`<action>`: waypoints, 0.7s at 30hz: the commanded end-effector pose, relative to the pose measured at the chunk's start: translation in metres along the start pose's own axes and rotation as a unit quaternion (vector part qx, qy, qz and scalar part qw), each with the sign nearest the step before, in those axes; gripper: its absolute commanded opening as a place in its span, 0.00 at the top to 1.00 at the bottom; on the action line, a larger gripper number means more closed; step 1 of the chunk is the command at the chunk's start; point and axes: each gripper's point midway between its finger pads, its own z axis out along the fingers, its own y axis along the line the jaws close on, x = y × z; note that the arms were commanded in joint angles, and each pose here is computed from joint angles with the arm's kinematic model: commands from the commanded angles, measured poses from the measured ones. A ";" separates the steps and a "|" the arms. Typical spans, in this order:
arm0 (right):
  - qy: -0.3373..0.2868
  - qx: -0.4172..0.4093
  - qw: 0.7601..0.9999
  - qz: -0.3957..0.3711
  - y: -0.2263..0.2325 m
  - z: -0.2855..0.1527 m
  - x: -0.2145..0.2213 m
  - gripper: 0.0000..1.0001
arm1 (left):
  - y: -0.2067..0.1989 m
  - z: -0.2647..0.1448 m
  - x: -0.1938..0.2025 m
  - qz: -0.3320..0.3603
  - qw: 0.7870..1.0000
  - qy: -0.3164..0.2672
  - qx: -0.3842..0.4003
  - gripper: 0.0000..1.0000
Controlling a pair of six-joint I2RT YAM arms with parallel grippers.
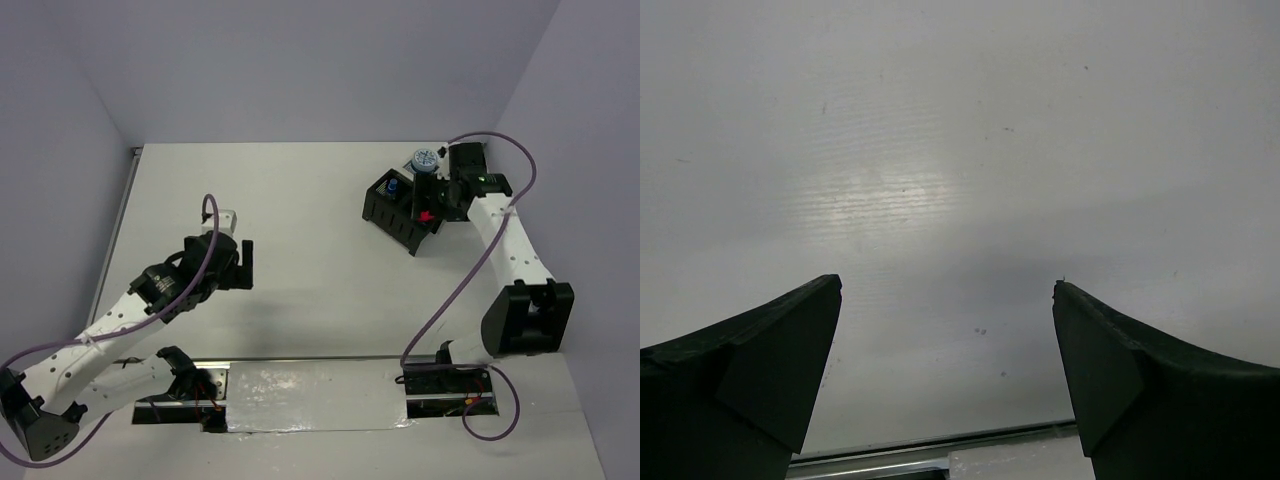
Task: Sort the stationery into containers
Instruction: Reset both arms
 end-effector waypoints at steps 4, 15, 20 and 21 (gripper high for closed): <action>-0.156 -0.069 0.985 -0.008 0.042 -0.082 -0.032 0.00 | 0.042 -0.011 -0.026 -0.074 0.992 -0.051 -0.091 0.01; -0.354 -0.077 0.932 0.000 0.033 -0.222 0.025 0.00 | 0.123 -0.100 -0.076 -0.134 0.943 -0.190 -0.239 0.01; -0.328 -0.029 0.944 0.003 0.005 -0.226 0.071 0.00 | 0.123 -0.139 -0.085 -0.150 0.947 -0.233 -0.164 0.01; -0.322 -0.025 0.946 0.003 0.002 -0.225 0.078 0.00 | 0.127 -0.145 -0.081 -0.153 0.947 -0.235 -0.159 0.01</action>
